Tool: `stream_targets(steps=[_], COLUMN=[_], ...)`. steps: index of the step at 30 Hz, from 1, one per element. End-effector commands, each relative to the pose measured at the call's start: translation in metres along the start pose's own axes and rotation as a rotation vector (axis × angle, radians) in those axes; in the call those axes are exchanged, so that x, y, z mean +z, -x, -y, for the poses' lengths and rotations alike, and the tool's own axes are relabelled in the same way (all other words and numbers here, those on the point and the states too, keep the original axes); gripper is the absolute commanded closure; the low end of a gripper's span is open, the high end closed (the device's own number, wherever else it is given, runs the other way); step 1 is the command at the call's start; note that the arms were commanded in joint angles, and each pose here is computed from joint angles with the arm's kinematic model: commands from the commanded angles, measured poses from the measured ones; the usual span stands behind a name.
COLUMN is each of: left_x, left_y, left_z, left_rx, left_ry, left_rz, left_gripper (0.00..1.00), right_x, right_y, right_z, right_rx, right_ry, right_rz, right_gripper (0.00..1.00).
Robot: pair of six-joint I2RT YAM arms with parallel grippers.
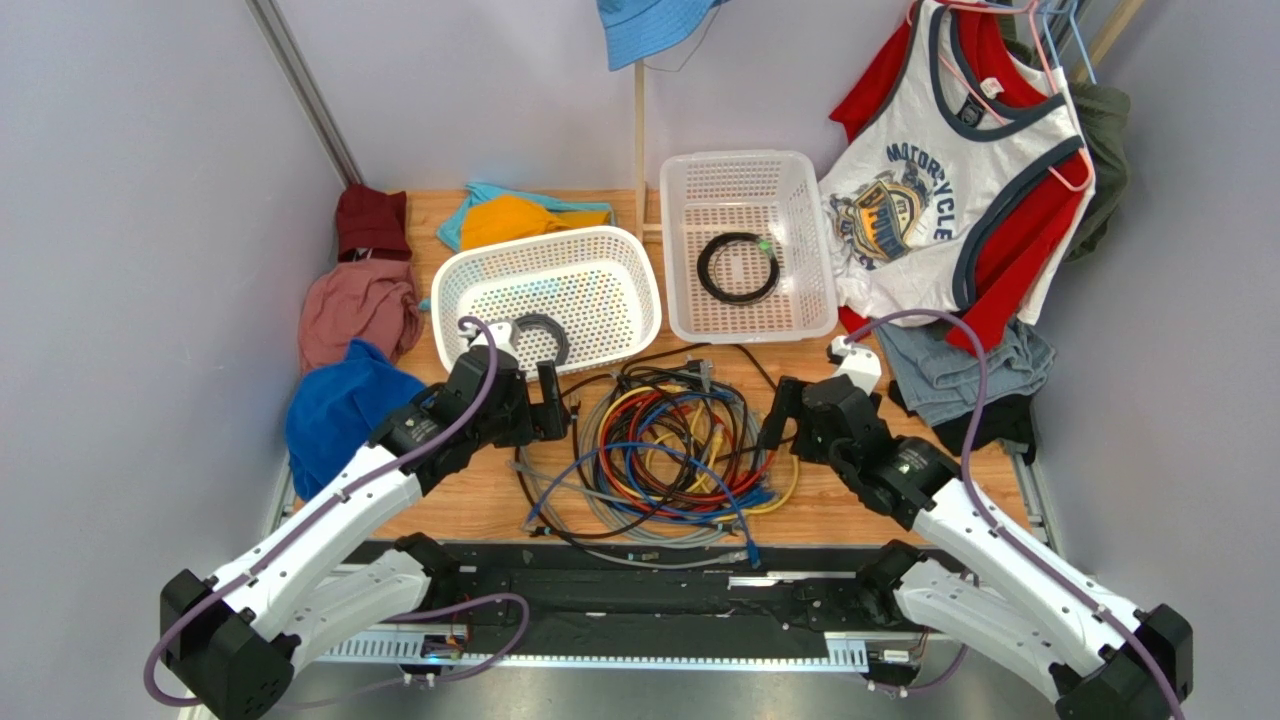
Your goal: Untangle the cables
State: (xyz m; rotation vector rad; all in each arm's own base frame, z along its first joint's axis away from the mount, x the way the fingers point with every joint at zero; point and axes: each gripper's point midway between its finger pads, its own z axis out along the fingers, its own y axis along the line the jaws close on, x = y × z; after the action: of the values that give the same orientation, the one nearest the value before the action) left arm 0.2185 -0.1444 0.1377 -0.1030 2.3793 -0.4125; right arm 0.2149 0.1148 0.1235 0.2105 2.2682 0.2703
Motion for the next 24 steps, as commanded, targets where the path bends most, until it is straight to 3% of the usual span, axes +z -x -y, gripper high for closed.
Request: stream_targets(steps=[1,4,7,11,16,24], left_x=[-0.002,-0.003,-0.003,-0.004,-0.009,-0.007], left_y=[-0.003,-0.004,-0.007,-0.015,-0.021,-0.031], left_z=[0.003,0.003,0.001,-0.003,0.001,0.009], left_rx=[0.007,0.006,0.013,0.003,-0.007,-0.013], left_ry=[-0.027,-0.029,-0.02,-0.024,-0.077,-0.143], left_rz=[0.001,0.004,0.009,0.008,0.01,-0.011], left_gripper=[0.02,0.02,0.03,0.03,0.04,0.05], right_x=[-0.01,-0.023,-0.028,-0.013,-0.006,0.006], right_y=[0.017,0.037,0.036,0.001,-0.031,-0.077], right_z=[-0.018,-0.022,-0.036,-0.073,-0.099,-0.121], right_rx=[-0.075,-0.15,-0.242,-0.342,-0.313,-0.35], right_ry=[0.001,-0.106,-0.106,0.068,0.239,0.368], right_rz=[0.07,0.245,0.335,0.182,0.091,-0.049], right_gripper=[0.1,0.09,0.0,0.02,0.2,0.22])
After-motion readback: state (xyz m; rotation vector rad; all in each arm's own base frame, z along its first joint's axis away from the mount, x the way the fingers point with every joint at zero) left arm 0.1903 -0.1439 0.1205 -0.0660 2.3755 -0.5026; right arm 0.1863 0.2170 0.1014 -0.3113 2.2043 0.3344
